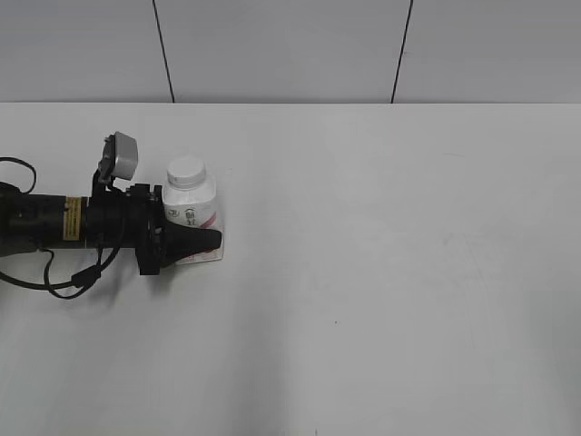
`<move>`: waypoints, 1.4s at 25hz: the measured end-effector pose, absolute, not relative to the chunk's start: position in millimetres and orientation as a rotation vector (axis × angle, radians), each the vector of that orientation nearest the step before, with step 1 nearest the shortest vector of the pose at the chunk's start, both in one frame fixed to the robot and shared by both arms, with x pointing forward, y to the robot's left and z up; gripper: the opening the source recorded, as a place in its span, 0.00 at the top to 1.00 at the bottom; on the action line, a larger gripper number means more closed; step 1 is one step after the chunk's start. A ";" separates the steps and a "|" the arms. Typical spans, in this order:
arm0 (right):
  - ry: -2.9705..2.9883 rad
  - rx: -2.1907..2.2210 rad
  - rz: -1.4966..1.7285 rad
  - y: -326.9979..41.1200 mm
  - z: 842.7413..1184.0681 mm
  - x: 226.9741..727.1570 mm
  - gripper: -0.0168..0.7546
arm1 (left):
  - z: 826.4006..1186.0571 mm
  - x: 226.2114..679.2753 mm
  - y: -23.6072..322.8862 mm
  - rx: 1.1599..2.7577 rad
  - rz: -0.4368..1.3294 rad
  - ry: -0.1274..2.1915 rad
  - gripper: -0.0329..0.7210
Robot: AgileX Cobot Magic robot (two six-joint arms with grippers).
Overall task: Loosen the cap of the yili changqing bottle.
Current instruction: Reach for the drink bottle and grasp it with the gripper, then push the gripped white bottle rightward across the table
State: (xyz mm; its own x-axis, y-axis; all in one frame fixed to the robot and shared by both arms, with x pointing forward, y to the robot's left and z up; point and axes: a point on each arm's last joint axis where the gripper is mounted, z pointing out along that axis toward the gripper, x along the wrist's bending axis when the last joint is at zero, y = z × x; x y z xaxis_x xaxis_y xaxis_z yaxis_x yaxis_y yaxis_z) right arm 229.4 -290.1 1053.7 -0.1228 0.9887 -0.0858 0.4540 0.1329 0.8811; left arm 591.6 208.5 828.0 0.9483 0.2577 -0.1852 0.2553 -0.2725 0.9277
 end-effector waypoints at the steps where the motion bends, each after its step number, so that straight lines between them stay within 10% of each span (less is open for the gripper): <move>1: 1.684 1.411 0.930 -290.1 1053.7 229.4 0.22 | 828.1 592.4 208.3 1.860 0.008 0.385 0.38; 19: 1.684 1.411 0.930 -290.1 1053.7 229.4 0.22 | 857.3 595.5 104.9 1.831 0.030 0.166 0.38; 35: 1.684 1.411 0.930 -290.1 1053.7 229.4 0.22 | 827.7 592.5 81.7 1.863 -0.011 0.184 0.38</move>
State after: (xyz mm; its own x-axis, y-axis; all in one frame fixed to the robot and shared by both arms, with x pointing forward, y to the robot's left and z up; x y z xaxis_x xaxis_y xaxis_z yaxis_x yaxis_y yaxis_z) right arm 229.4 -290.1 1053.7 -0.1228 0.9887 -0.0858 0.4540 0.1329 0.8811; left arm 592.5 81.7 827.7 0.9874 0.1212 -0.1016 0.1326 -0.2842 0.9495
